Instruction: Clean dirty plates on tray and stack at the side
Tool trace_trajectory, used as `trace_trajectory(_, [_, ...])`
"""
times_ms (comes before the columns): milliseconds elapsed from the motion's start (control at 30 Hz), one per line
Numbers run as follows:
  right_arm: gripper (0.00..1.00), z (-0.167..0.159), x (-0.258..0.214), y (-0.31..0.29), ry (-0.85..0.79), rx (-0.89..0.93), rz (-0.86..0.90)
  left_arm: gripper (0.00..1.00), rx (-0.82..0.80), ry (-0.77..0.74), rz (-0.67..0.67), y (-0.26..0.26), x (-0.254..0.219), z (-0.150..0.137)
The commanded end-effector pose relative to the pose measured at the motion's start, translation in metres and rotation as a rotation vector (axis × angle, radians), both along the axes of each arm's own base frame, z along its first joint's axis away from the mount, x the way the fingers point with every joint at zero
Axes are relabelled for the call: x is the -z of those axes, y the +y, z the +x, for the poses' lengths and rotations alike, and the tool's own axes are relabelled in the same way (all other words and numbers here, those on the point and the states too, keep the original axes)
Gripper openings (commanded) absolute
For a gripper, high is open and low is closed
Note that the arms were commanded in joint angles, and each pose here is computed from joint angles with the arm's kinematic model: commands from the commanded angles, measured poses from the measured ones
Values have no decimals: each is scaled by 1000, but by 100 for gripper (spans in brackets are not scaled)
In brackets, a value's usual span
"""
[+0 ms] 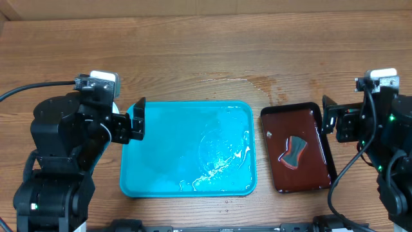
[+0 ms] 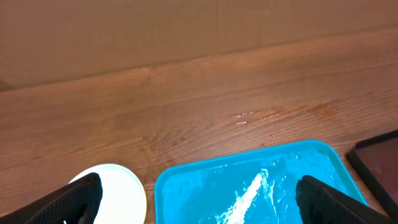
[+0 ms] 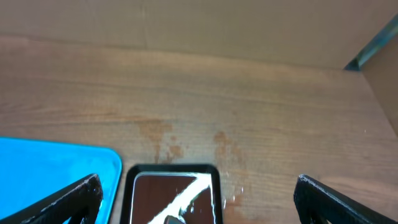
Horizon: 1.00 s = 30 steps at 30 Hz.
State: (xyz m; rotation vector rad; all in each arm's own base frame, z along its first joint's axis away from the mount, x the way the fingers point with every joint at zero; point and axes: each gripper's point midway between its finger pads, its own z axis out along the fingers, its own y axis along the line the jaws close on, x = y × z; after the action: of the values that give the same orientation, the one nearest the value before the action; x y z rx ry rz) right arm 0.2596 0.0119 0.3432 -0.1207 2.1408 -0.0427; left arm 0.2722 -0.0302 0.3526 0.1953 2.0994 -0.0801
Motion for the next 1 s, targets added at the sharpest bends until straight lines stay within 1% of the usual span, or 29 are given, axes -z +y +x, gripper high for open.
trace_trajectory(0, [100, -3, -10, 0, -25, 3, 5, 100, -15, -37, -7, 2, -15, -8])
trace_trajectory(133, [100, -1, -13, 0, -38, 2, 5, 100, -17, -105, -10, 4, -44, -32])
trace_trajectory(267, [100, 3, -19, 0, -68, 2, 7, 100, -38, -176, 5, 10, -68, -63])
trace_trajectory(333, [100, 5, -22, 0, -84, 2, 8, 100, -43, -187, 12, 12, -71, -77])
trace_trajectory(433, [100, 6, -24, 0, -94, 3, 9, 100, -47, -185, 24, 14, -69, -89])
trace_trajectory(667, [100, 7, -17, 0, -62, 2, 7, 100, -84, -172, 43, 22, -65, -92])
trace_trajectory(967, [100, 5, 7, 0, 49, 3, -2, 100, -86, -173, 45, 22, -66, -92])
